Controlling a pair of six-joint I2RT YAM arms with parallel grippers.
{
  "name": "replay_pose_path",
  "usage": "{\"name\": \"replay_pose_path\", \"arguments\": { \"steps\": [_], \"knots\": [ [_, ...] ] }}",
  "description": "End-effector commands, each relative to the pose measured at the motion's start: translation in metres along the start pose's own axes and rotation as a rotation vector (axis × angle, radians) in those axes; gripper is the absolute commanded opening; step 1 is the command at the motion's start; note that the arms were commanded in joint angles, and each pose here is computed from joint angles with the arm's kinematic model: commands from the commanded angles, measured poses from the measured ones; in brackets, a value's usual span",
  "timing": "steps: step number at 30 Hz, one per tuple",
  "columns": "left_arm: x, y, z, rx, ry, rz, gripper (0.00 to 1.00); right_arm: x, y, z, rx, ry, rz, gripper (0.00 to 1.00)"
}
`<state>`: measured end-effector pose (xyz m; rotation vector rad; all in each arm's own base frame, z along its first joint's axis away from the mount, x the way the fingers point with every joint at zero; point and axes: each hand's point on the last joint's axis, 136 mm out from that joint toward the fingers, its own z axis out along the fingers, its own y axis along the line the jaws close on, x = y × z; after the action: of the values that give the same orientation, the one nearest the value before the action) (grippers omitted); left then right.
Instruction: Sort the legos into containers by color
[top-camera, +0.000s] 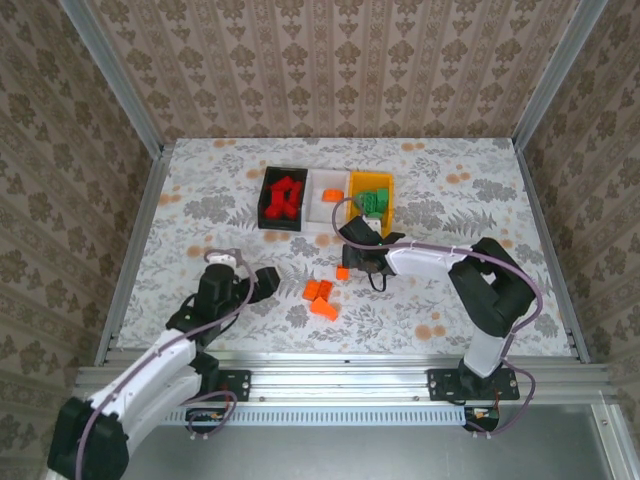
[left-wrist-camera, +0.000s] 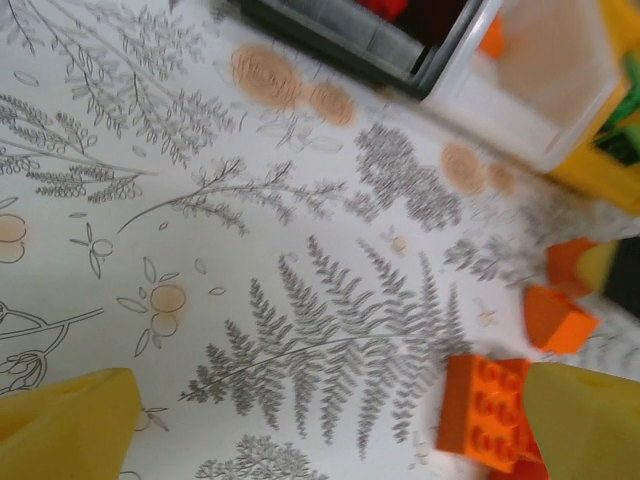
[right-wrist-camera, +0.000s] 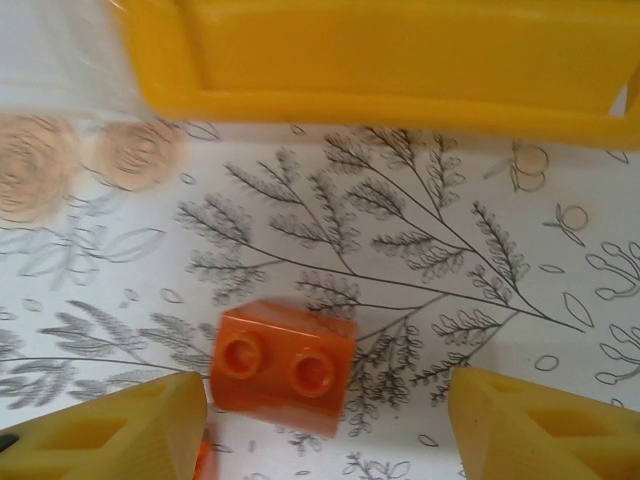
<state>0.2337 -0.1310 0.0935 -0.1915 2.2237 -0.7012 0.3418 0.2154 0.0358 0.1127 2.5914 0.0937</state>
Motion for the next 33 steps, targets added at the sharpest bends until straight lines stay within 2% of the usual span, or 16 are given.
{"name": "replay_pose_path", "arguments": {
  "steps": [1,5,9,12,17,20,25,29,33],
  "knots": [
    [0.0,0.001,-0.012,0.027,-0.041,-0.091,1.0,-0.004,-0.008,0.006,0.06,0.01,0.013,0.63],
    [0.005,0.012,-0.024,0.006,-0.066,-0.101,1.0,0.0,-0.001,0.013,0.03,0.033,-0.015,0.57],
    [0.006,0.013,-0.033,0.019,-0.089,-0.108,1.0,-0.003,0.001,0.013,0.019,0.019,-0.028,0.43],
    [0.009,0.016,-0.033,0.019,-0.088,-0.117,1.0,-0.005,-0.001,0.011,0.033,0.004,-0.049,0.37],
    [0.011,0.016,-0.029,0.018,-0.077,-0.132,1.0,-0.01,0.001,-0.01,0.01,-0.037,-0.077,0.33],
    [0.008,0.013,-0.026,0.03,-0.081,-0.146,1.0,-0.019,0.011,-0.037,-0.03,-0.081,-0.115,0.32],
    [0.005,0.008,-0.015,0.041,-0.075,-0.165,1.0,-0.06,0.033,-0.076,-0.093,-0.187,-0.157,0.33],
    [0.004,0.001,-0.007,0.031,-0.032,-0.166,1.0,-0.099,0.056,-0.071,-0.088,-0.22,-0.209,0.33],
    [0.006,-0.008,-0.002,0.02,0.023,-0.158,1.0,-0.129,0.072,-0.035,-0.078,-0.171,-0.215,0.34]
  ]
}}
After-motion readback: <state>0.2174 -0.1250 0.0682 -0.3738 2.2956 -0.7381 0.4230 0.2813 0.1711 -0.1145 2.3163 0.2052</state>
